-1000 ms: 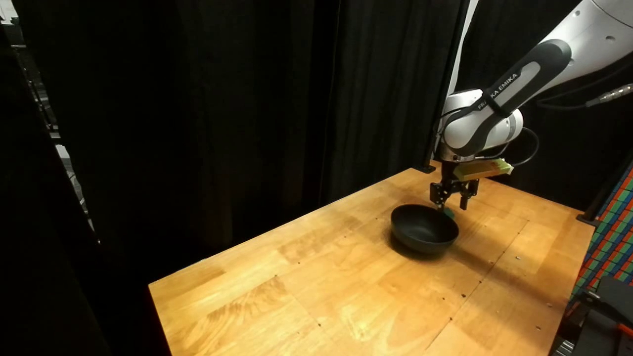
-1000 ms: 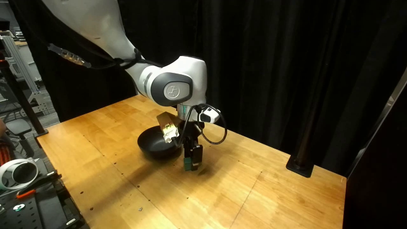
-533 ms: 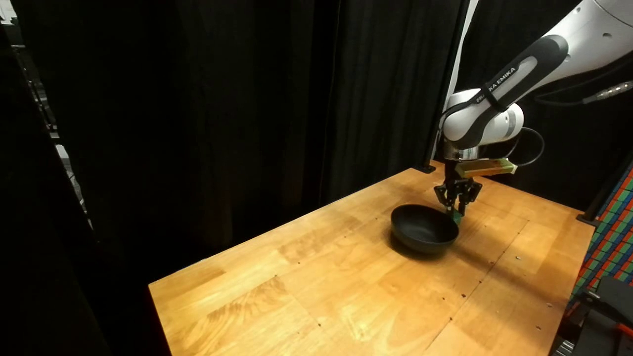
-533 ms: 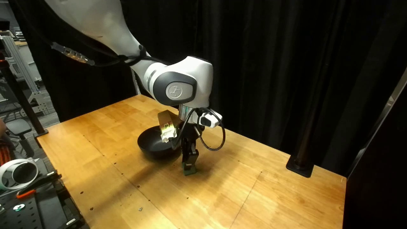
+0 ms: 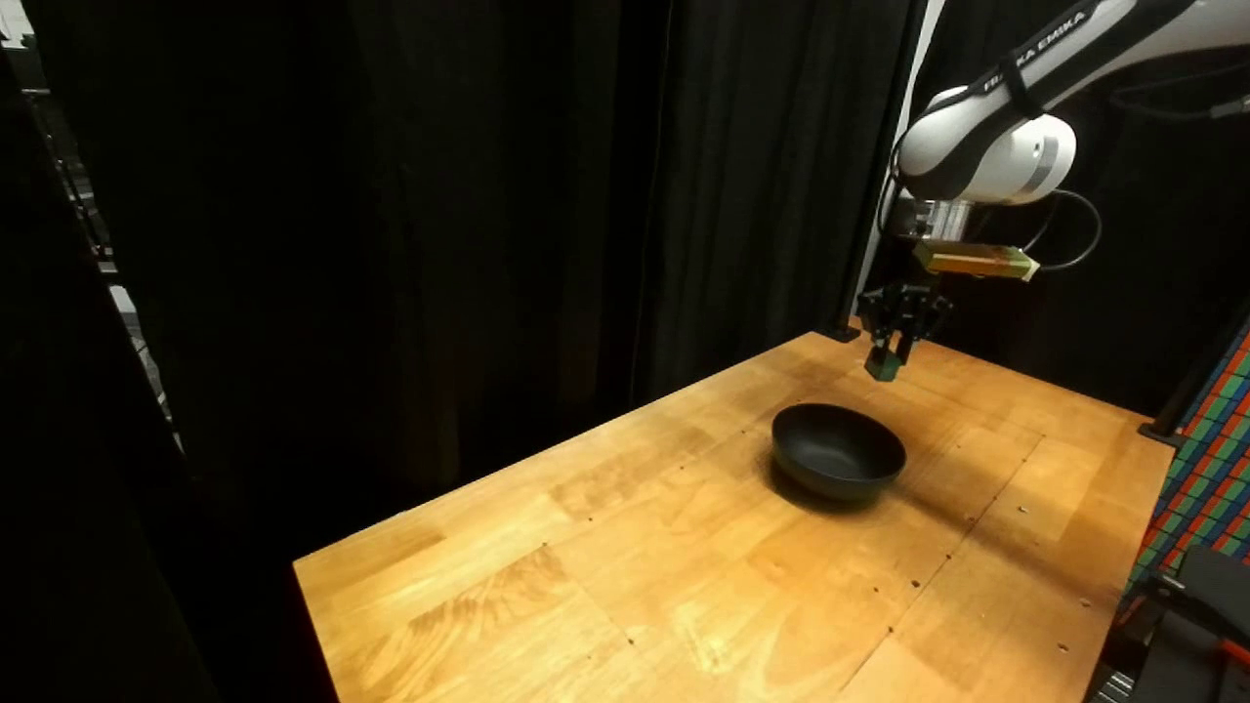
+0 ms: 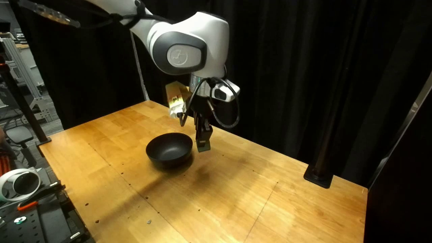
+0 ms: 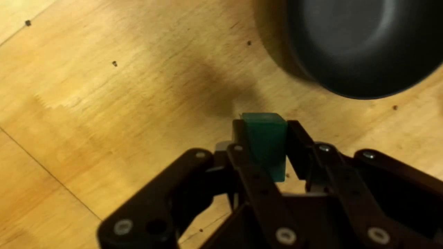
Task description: Put the block in the bowl
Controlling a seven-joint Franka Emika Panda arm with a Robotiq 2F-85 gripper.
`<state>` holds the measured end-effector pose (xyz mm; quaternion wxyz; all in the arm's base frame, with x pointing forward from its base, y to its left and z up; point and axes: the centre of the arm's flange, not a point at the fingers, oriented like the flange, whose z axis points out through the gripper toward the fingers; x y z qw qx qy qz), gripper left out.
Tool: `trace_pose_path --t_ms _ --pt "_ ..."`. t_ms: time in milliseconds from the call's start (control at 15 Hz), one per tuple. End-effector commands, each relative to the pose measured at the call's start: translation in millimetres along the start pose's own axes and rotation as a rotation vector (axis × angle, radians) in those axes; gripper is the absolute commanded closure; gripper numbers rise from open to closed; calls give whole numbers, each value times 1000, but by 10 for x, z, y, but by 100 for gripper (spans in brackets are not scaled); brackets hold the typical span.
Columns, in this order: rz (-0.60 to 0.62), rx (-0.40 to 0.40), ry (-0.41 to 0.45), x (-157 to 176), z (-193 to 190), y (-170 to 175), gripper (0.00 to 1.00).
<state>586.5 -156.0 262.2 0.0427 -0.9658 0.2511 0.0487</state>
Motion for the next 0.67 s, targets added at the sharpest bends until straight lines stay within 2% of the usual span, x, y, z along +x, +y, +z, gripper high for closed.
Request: trace_pose_path --t_ms 0,133,200,267,467,600 --pt "-17 149 -90 -280 -280 -114 92" --pt "-3 199 -166 -370 -238 -206 92" --pt "9 216 -203 -399 -210 -235 43" --pt "23 223 -230 -427 -164 -250 42" --pt "41 255 -310 -492 -265 -209 19" --pt "58 315 -315 -546 -534 -78 6"
